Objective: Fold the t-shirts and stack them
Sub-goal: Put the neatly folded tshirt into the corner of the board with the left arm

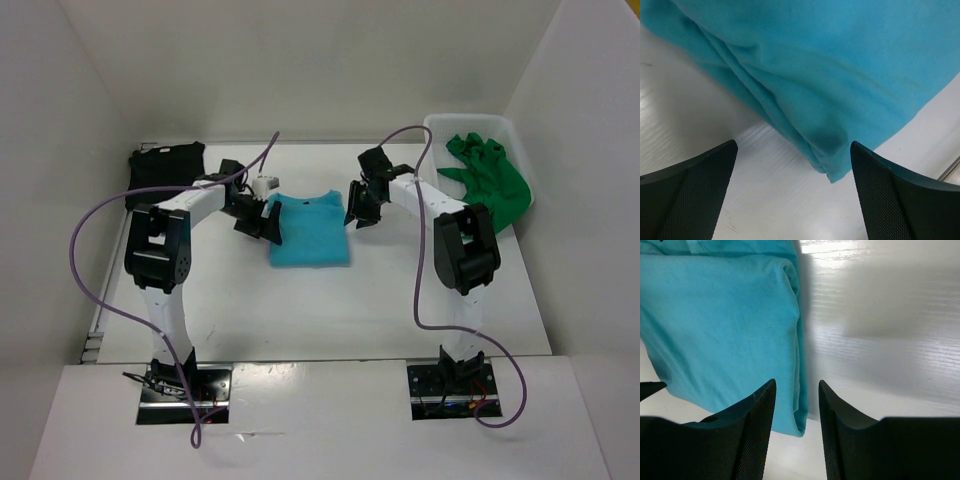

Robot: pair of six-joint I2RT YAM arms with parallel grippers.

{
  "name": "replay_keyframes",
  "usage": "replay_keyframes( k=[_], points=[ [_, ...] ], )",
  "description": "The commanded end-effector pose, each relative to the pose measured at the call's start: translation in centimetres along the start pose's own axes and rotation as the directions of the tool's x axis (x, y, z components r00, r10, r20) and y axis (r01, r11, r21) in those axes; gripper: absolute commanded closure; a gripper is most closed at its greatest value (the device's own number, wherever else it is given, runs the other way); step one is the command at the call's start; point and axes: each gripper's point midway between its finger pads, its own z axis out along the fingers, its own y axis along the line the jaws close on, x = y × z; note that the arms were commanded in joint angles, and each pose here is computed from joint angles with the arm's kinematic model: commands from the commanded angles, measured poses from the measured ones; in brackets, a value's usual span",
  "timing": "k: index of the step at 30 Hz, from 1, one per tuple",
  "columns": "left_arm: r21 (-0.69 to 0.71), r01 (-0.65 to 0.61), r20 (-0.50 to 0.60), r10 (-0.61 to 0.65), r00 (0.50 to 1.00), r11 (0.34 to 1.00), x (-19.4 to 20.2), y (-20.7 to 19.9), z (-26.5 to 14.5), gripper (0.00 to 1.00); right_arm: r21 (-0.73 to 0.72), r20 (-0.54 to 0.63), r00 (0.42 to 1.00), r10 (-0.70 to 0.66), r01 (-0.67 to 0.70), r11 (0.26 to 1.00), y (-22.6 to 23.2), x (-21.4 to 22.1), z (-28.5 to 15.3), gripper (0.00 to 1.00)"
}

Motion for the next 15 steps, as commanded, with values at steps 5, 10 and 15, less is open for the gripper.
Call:
replay_keyframes(
  k=[5,10,15],
  points=[
    [0.137,0.103,-0.062,-0.095,0.994,0.985,1.0,-1.0,2.9,0.0,-0.044,0.118,0.993,-0.005,0.01,0.999,1.8,-1.6,-3.9,0.55],
    [0.173,0.171,-0.113,-0.153,0.982,0.97,2.3,-0.7,4.7,0.0,-0.014,0.154,0.988,-0.006,0.008,1.0,1.4,-2.0,-5.8,0.55],
    [0.204,0.235,-0.153,-0.206,0.966,0.95,2.8,-0.2,6.8,0.0,0.002,0.197,0.98,-0.008,0.008,1.0,1.5,-2.7,-7.9,0.55]
  ],
)
